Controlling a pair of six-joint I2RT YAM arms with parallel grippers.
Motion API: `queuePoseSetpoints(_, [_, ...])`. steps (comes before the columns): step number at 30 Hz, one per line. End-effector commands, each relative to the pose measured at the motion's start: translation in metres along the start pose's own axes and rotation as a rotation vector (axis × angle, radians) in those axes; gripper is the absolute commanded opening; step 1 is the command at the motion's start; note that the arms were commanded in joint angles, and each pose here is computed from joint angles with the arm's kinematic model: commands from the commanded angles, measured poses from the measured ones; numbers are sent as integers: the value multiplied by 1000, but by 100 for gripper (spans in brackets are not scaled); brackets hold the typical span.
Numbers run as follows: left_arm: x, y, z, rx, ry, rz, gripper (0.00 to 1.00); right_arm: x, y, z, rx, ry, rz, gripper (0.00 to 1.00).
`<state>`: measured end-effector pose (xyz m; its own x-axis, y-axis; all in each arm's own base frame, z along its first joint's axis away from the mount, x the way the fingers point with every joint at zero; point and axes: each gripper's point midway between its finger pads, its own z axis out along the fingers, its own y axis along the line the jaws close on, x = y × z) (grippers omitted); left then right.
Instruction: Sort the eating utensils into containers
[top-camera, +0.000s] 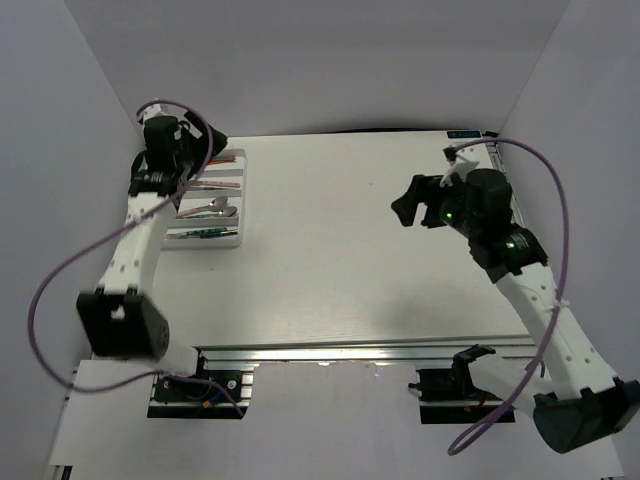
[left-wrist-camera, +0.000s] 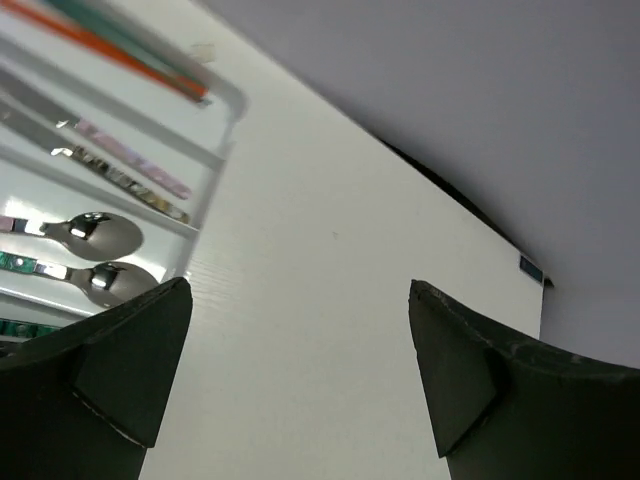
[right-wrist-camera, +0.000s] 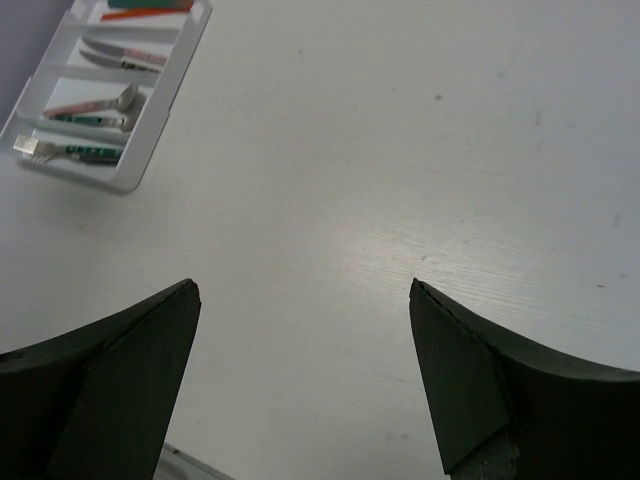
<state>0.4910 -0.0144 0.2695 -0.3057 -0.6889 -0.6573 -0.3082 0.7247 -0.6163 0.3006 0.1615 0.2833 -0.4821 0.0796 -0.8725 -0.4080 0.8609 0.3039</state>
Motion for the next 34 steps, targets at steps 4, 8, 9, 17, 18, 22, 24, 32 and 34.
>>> queuePoseSetpoints(4, [-23,28,-209,-77,-320,336,98,-42,-9,-81,147,-200,-76,89])
queuePoseSetpoints(8, [8,91,-280,-138,-409,388,98,-28,-12,-110,169,-200,-109,89])
queuePoseSetpoints(9, [10,89,-280,-120,-399,391,98,-28,-12,-110,169,-200,-110,89])
queuePoseSetpoints(17, [28,89,-286,-57,-359,400,98,-10,-15,-110,164,-200,-101,89])
queuePoseSetpoints(18, [25,85,-286,-48,-367,399,98,-9,-15,-108,161,-199,-98,89])
queuePoseSetpoints(22, [22,82,-283,-47,-368,419,98,2,-16,-97,144,-178,-86,89])
queuePoseSetpoints(24, [26,86,-277,-59,-354,430,98,8,-17,-92,137,-167,-82,89])
queuePoseSetpoints(32, [31,98,-268,-87,-375,422,98,13,-25,-82,167,-146,-80,89])
queuePoseSetpoints(34, [30,98,-267,-94,-378,427,98,15,-29,-80,184,-145,-79,89])
